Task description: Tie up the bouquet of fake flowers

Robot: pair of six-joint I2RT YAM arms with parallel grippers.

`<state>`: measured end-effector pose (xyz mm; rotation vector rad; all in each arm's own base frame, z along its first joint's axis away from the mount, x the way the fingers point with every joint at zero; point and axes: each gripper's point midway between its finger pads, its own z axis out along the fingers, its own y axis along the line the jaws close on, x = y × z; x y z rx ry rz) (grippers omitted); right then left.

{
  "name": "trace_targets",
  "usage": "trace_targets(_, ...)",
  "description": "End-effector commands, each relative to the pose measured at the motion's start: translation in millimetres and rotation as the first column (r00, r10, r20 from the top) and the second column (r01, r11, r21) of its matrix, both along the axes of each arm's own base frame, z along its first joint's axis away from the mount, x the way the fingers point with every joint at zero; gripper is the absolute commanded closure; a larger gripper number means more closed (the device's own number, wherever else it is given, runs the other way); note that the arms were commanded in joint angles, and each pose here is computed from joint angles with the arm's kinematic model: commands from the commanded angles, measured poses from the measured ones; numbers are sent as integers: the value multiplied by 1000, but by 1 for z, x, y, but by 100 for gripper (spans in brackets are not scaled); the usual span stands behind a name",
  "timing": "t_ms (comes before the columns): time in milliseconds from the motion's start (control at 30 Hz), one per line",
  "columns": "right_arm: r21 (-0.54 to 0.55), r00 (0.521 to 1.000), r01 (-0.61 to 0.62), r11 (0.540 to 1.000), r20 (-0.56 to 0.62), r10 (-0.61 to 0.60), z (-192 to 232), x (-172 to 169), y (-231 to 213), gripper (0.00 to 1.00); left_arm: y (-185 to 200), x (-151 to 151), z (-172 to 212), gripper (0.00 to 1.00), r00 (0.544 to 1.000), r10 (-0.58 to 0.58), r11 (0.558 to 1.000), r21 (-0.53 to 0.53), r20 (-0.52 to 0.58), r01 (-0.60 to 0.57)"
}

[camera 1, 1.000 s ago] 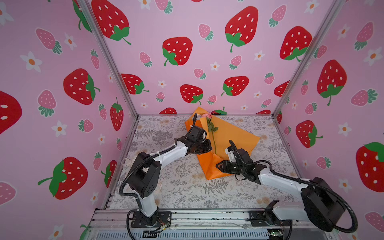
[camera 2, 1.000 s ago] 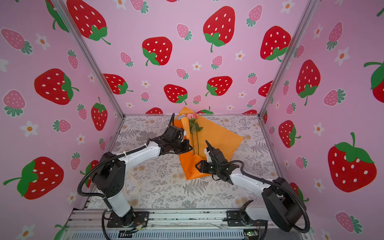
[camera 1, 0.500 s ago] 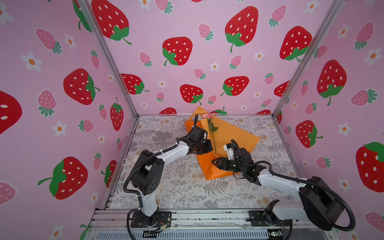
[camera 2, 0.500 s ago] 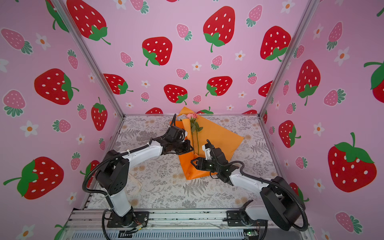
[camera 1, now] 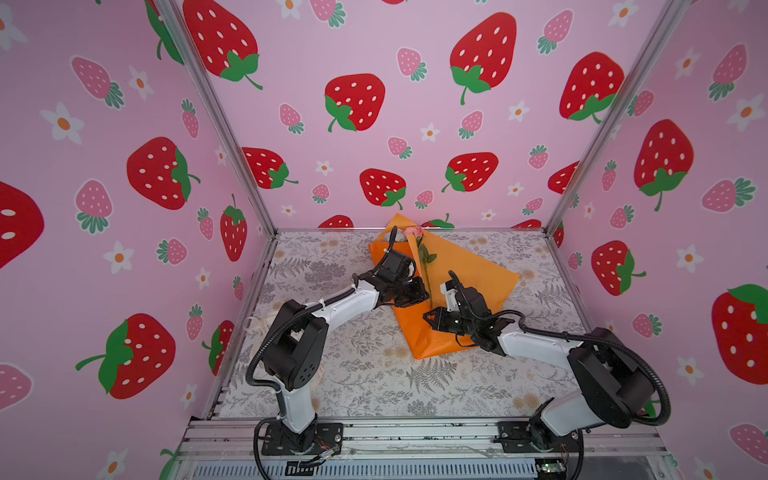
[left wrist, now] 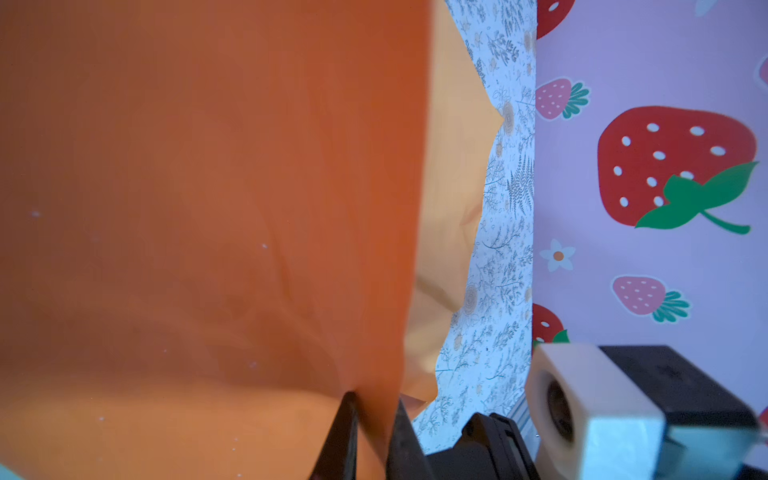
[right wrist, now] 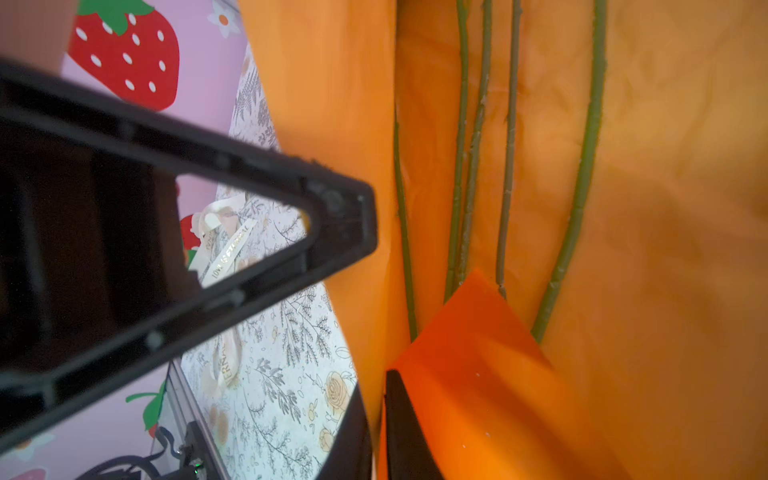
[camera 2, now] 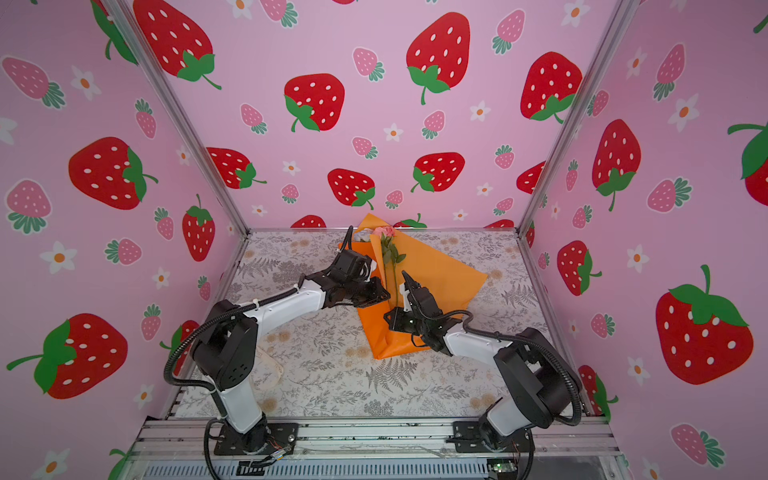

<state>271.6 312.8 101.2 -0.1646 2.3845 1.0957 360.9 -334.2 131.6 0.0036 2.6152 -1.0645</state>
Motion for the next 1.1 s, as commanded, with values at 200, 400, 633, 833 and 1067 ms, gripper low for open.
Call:
trace_targets(200,-1,997,12,1000,-77,-12,-26,-9,-14,96,8,-21,50,45,997,-26,998,-49,73,29)
trace_targets(400,0,994,39,999,-102,-39,-36,-11,-28,98,50,-32,46,39,993,53,998,11,101,-54)
trace_targets(633,-23,988,32,999,-149,-35,-51,-11,-37,96,78,-22,13,49,987,157,977,-141,-31,-160)
trace_targets(833,-72,984,29,997,-171,-41,-61,-11,-45,95,59,-21,-10,61,990,96,974,-193,-107,-115)
trace_targets(1067,-111,984,30,993,-171,-48,-67,-12,-50,94,48,-17,-32,64,985,93,968,-219,-147,-124)
